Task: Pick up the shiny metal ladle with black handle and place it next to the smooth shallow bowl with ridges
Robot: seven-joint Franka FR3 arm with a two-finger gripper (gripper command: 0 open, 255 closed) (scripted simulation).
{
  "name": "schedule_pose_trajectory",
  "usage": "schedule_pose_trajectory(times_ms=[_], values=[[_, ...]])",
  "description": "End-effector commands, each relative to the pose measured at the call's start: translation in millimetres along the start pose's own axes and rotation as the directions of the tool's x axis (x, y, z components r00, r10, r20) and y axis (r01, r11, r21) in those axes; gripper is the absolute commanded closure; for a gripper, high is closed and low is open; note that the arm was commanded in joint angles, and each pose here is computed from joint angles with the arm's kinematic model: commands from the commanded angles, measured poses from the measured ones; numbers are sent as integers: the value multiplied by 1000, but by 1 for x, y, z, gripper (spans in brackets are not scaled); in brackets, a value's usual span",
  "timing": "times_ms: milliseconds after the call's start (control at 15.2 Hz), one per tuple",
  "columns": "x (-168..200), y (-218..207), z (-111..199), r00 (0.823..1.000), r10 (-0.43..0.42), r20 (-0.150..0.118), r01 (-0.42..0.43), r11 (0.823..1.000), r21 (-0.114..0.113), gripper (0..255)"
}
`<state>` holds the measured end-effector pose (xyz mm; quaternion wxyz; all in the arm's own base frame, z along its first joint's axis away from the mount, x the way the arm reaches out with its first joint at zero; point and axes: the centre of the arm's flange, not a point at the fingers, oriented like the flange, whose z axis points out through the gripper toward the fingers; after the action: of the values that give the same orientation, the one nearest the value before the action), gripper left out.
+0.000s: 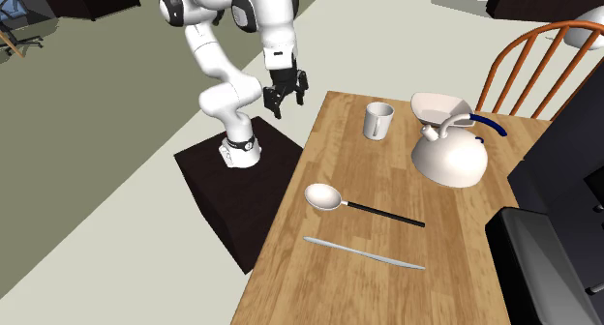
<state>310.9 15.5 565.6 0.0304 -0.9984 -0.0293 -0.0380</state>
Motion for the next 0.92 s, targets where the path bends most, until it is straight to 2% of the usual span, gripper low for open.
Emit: schedule_pose_trajectory(times_ms=[0, 396, 858], values=[[0, 0, 0, 1000, 0, 0, 0, 1000, 0, 0], [71, 33, 20, 994, -108, 0, 108, 994, 18, 0], [157, 62, 44, 973, -232, -2, 232, 972, 40, 0]])
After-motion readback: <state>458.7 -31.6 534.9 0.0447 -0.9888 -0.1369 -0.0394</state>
